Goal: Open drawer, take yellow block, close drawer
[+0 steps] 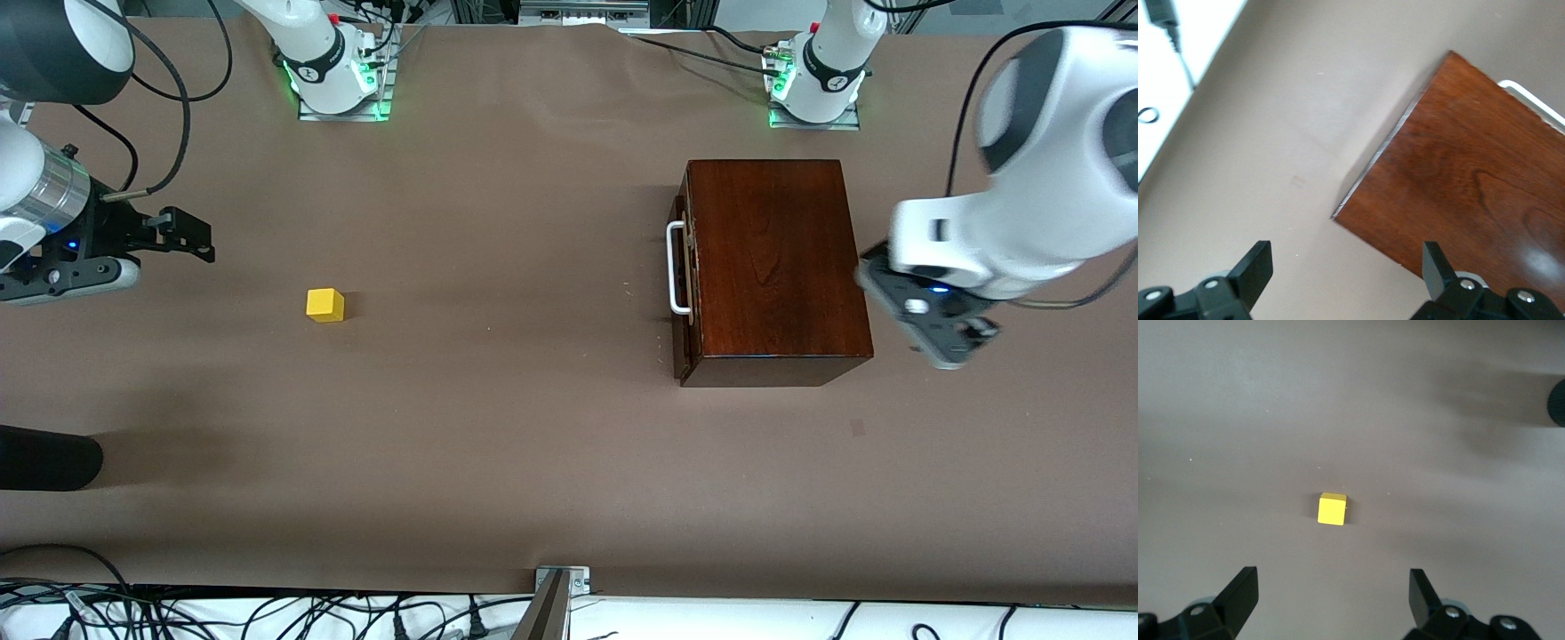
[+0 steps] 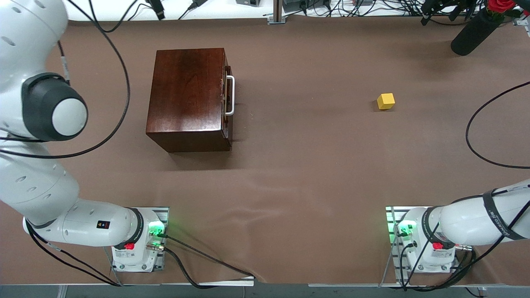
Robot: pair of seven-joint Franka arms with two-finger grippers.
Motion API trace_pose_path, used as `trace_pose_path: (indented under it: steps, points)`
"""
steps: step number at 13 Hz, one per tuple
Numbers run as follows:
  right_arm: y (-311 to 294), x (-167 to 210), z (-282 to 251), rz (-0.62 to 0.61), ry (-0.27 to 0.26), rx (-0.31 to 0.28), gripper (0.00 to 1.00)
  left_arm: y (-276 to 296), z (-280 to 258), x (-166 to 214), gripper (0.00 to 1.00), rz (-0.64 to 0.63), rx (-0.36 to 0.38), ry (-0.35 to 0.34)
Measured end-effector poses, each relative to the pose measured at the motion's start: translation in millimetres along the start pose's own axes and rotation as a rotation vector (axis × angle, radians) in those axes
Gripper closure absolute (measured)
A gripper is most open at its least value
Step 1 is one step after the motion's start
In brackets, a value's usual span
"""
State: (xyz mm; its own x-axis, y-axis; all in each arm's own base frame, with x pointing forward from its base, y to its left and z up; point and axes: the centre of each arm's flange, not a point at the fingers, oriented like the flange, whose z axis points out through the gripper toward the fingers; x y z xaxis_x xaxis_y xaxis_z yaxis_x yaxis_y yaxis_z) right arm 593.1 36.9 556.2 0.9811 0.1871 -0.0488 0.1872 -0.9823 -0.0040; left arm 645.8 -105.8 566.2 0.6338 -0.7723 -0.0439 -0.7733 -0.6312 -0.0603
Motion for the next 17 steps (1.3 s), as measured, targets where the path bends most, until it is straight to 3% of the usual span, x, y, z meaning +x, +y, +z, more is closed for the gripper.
trace_pose_path:
  steps: [3, 5, 7, 10, 17]
  points:
    - [-3.0, -8.1, -7.3, -0.003, -0.018, 0.0, 0.0, 6.0, -18.3, -37.0, 0.0, -0.298, 0.028, 0.033]
    - [-3.5, -13.6, -15.1, 0.002, -0.015, 0.0, 0.0, 10.9, -19.0, -56.8, 0.0, -0.553, 0.023, 0.023]
    - [-3.5, -18.6, -22.8, 0.003, -0.009, -0.002, 0.0, 9.2, -11.7, -84.6, 0.0, -0.709, 0.012, 0.017]
    - [-3.7, -20.4, -26.4, 0.003, -0.003, -0.003, 0.0, 21.8, -7.2, -112.7, 0.0, -0.769, -0.021, 0.05]
    - [-3.4, -20.7, -27.1, 0.053, -0.005, -0.018, 0.0, 19.6, -2.4, -131.0, 0.0, -0.816, -0.037, 0.039]
